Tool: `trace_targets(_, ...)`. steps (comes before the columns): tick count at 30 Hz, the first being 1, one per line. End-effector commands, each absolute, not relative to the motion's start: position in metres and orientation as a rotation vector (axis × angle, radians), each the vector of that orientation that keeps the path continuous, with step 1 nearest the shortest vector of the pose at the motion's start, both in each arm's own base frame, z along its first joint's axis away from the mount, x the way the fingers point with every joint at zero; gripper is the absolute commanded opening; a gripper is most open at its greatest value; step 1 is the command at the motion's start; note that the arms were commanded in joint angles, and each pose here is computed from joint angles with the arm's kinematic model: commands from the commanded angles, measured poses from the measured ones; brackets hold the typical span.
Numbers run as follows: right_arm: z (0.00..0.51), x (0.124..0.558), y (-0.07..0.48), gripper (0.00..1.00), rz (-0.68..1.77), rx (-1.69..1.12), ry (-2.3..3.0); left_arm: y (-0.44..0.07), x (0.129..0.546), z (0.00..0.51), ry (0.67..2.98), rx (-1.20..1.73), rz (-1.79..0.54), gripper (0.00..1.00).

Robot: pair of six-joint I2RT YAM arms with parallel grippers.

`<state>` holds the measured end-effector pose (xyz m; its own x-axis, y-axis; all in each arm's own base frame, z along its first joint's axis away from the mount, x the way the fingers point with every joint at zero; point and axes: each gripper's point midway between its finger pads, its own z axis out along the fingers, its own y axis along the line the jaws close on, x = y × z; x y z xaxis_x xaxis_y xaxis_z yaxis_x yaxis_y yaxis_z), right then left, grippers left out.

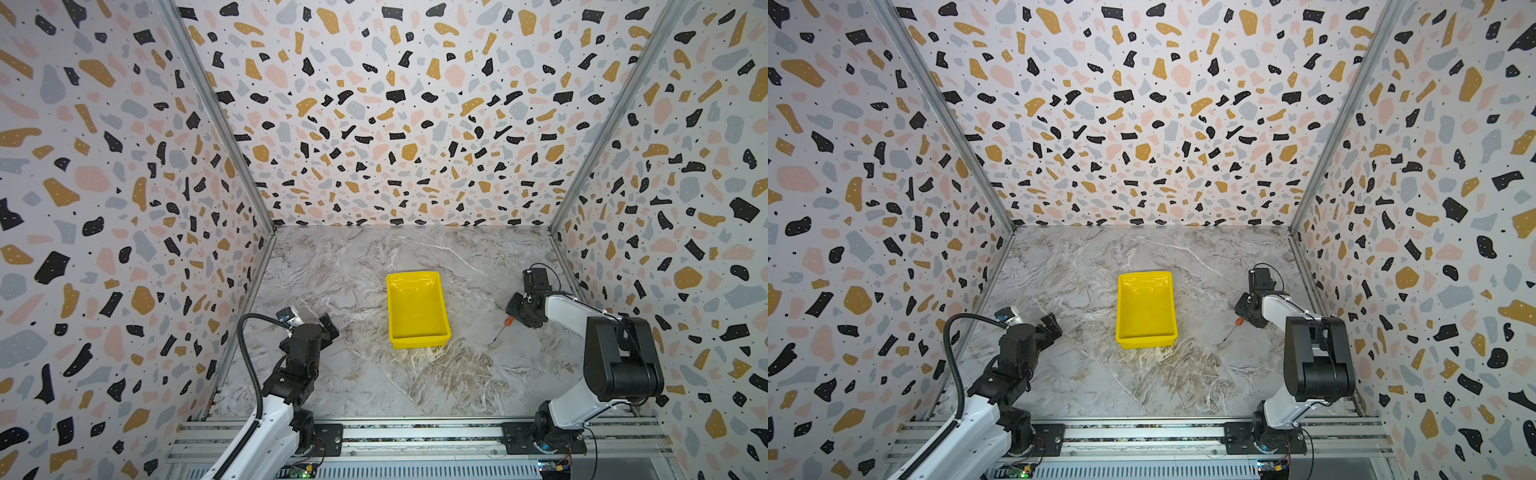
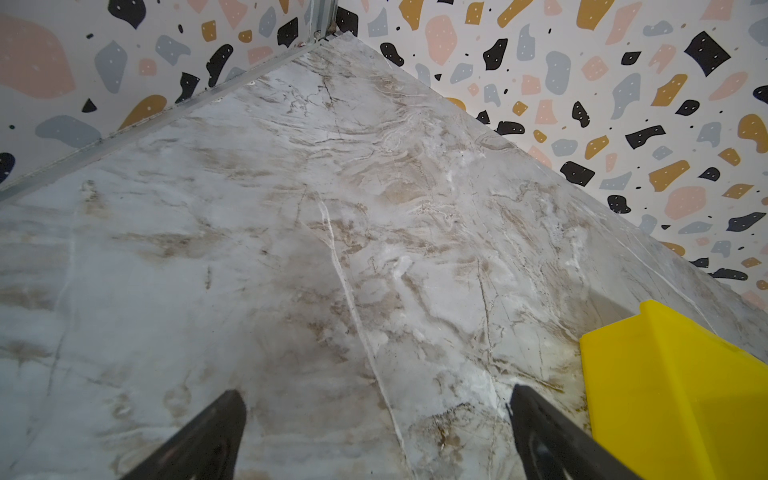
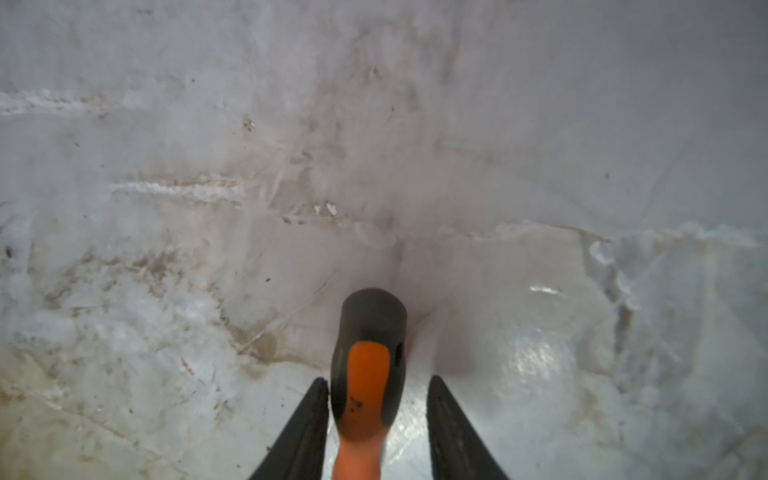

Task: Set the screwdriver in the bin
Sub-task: 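Lower the right gripper and close it on the orange screwdriver handle, then lift the screwdriver with the right gripper and carry it over the yellow bin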

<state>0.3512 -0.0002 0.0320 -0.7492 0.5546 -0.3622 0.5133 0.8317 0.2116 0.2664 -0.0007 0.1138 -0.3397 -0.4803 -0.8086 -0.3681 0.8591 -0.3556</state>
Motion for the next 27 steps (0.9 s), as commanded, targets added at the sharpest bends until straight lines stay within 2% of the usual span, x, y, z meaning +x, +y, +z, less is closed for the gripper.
trace_targets(1, 0.033, 0.353, -0.001, 0.38, 0.12, 0.78, 2.605, 0.001, 0.269, 0.118, 1.931, -0.638, -0.135, 1.0)
trace_targets(3, 0.032, 0.353, -0.001, 0.32, 0.119, 0.78, 2.608, 0.002, 0.268, 0.118, 1.932, -0.639, -0.134, 1.0)
trace_targets(14, 0.022, 0.348, -0.003, 0.32, 0.092, 0.771, 2.627, 0.029, 0.255, 0.122, 1.897, -0.76, 0.011, 1.0)
trace_targets(15, 0.023, 0.348, -0.003, 0.31, 0.094, 0.768, 2.625, 0.03, 0.254, 0.12, 1.88, -0.773, 0.003, 1.0)
trace_targets(16, 0.024, 0.348, -0.003, 0.24, 0.098, 0.763, 2.623, 0.029, 0.255, 0.119, 1.872, -0.775, -0.009, 1.0)
trace_targets(17, 0.026, 0.348, -0.002, 0.22, 0.102, 0.757, 2.619, 0.024, 0.257, 0.119, 1.874, -0.744, -0.038, 1.0)
trace_targets(18, 0.03, 0.349, -0.002, 0.22, 0.104, 0.753, 2.61, 0.016, 0.26, 0.121, 1.883, -0.692, -0.074, 0.99)
trace_targets(19, 0.034, 0.35, -0.001, 0.15, 0.101, 0.739, 2.602, 0.011, 0.261, 0.122, 1.89, -0.659, -0.099, 0.97)
trace_targets(20, 0.04, 0.352, -0.001, 0.13, 0.089, 0.726, 2.589, 0.008, 0.262, 0.122, 1.891, -0.643, -0.116, 0.95)
trace_targets(26, 0.097, 0.36, 0.014, 0.11, -0.05, 0.568, 2.478, 0.008, 0.261, 0.122, 1.883, -0.642, -0.121, 0.93)
trace_targets(27, 0.11, 0.36, 0.022, 0.07, -0.075, 0.54, 2.447, 0.009, 0.261, 0.122, 1.883, -0.644, -0.119, 0.93)
